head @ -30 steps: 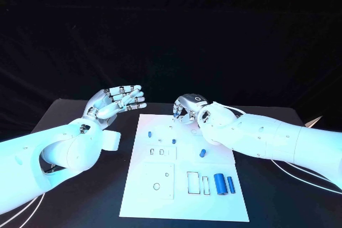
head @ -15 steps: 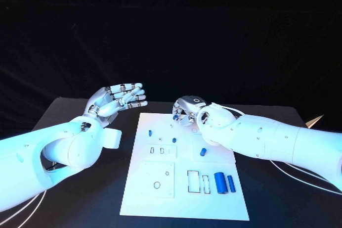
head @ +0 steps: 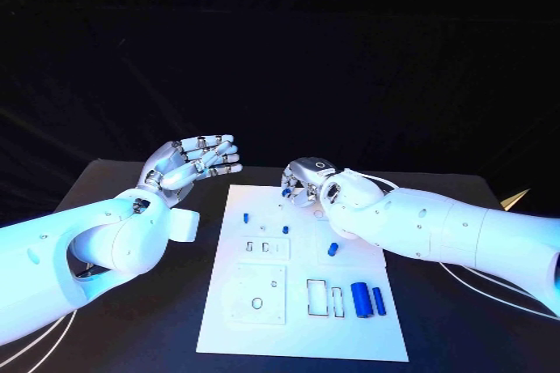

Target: Assemble the parts on the task board

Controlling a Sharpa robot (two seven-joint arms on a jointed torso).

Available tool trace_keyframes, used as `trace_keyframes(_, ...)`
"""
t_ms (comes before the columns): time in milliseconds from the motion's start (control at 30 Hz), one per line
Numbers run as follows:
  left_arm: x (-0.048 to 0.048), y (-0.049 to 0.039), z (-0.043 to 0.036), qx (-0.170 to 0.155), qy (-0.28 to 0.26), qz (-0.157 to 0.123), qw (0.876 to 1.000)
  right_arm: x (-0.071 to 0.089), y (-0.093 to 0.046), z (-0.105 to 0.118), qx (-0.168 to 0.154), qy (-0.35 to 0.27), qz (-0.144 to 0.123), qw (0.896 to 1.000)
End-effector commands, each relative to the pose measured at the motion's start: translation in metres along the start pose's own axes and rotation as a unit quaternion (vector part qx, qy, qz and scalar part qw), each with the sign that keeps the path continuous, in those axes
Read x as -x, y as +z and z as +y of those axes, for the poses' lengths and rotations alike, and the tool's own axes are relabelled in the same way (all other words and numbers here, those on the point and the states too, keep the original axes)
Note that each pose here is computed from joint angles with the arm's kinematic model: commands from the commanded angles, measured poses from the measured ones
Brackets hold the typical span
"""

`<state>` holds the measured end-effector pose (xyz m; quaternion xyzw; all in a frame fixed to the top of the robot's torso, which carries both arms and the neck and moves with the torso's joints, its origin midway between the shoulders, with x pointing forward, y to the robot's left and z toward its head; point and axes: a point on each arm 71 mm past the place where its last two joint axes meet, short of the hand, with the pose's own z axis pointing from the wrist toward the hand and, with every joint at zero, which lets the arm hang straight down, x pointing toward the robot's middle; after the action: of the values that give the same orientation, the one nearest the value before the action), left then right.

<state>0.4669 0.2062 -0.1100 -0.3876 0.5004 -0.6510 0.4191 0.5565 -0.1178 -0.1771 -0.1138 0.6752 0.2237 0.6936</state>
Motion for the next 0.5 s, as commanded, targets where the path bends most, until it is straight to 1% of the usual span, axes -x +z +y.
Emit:
trace_keyframes(33, -0.0026, 0.0011, -0.0020, -0.005, -0.002, 0.010, 1.000, -0.0023, 0.0002, 0.0005, 0.000, -0.006, 0.005, 1.000)
trace_keyframes(500, -0.0033, 0.0022, -0.0031, -0.006, -0.002, 0.011, 1.000, -0.0054, 0.0035, 0.0042, 0.002, -0.010, 0.021, 1.000)
